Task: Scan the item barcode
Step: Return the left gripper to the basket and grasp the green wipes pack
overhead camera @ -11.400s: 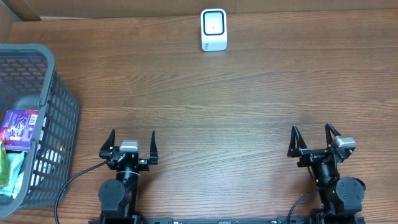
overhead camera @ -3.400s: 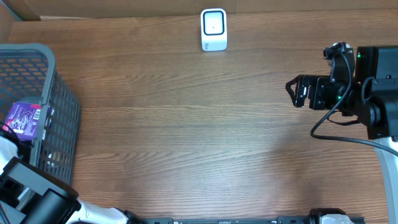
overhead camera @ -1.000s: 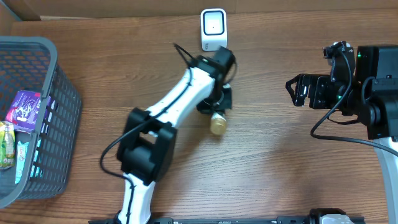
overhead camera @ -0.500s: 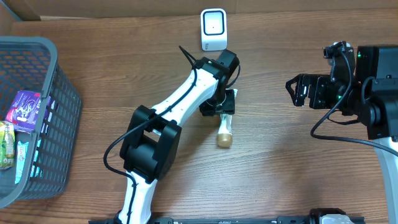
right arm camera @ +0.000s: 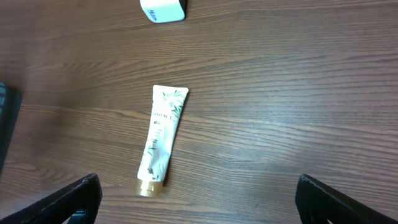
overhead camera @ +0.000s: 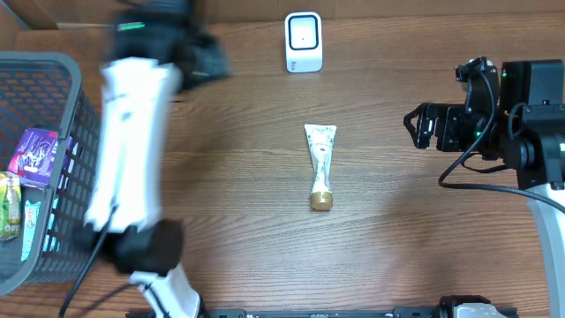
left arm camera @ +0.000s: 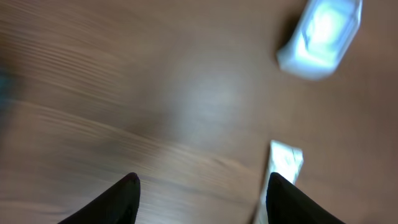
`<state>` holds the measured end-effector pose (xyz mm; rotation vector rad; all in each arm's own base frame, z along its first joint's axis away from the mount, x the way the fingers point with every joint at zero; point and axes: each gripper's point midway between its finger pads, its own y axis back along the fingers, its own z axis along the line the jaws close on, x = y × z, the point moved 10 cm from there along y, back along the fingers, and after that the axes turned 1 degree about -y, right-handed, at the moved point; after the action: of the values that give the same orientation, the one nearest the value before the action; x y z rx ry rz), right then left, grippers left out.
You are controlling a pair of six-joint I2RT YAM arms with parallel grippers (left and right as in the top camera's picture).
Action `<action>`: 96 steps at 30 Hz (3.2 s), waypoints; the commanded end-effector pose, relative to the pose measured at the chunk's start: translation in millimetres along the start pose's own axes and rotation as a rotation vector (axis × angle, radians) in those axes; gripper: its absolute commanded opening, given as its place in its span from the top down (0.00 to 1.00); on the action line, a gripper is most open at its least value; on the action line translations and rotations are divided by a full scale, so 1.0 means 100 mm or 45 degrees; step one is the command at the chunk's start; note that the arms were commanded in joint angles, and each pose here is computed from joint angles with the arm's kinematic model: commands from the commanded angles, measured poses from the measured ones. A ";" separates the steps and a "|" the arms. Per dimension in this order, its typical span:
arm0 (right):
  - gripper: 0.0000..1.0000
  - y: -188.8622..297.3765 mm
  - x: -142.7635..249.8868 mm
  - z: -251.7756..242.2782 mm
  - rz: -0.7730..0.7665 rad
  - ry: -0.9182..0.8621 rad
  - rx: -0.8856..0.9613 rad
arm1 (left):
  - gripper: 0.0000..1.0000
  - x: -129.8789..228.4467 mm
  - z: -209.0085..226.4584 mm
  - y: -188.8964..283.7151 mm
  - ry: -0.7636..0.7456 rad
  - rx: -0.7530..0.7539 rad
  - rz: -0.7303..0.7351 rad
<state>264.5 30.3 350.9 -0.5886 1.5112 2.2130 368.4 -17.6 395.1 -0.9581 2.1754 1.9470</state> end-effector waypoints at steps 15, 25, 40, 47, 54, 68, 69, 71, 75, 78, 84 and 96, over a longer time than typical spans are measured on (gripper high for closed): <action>0.00 0.07 -0.04 0.02 -0.022 0.005 -0.005 | 0.23 0.00 2.64 0.75 0.914 -0.485 -0.192; 0.00 0.07 -0.04 0.02 -0.023 0.005 -0.005 | 0.00 0.16 3.18 -0.04 0.994 -0.506 -0.078; 0.00 0.07 -0.04 0.02 -0.024 0.006 -0.005 | 0.02 0.84 3.79 -0.63 1.300 -0.594 0.064; 0.00 0.07 -0.04 0.02 -0.023 0.005 -0.005 | 0.04 0.95 3.90 -0.87 1.268 -0.645 0.007; 0.00 0.07 -0.04 0.02 -0.018 0.004 -0.005 | 0.02 1.05 3.98 -0.98 1.216 -0.748 -0.002; 0.00 0.04 -0.03 0.01 0.004 -0.005 -0.002 | 0.00 0.95 4.04 -1.22 0.753 -0.582 -0.037; 0.00 0.03 -0.02 0.01 0.010 -0.006 -0.002 | 0.00 0.96 4.03 -1.26 0.705 -0.547 -0.022; 0.00 0.02 -0.01 0.00 0.023 -0.011 0.000 | 0.00 0.97 4.03 -1.33 0.631 -0.497 0.012; 0.00 0.01 0.00 -0.01 0.040 -0.017 0.002 | 0.00 1.02 4.03 -1.41 0.540 -0.465 0.080; 0.00 0.00 -0.01 -0.01 0.042 -0.017 0.002 | 0.00 1.04 4.03 -1.42 0.446 -0.467 0.113; 0.00 -0.03 -0.02 -0.02 0.049 -0.020 0.003 | 0.06 1.05 4.03 -1.42 0.269 -0.453 0.153; 0.00 -0.04 0.00 -0.02 0.066 -0.026 0.005 | 0.00 1.14 4.16 -1.56 0.188 -0.581 0.279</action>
<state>265.8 30.5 338.9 -0.5026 1.5549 2.2631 209.2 316.5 140.5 -1.0630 2.0071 2.5808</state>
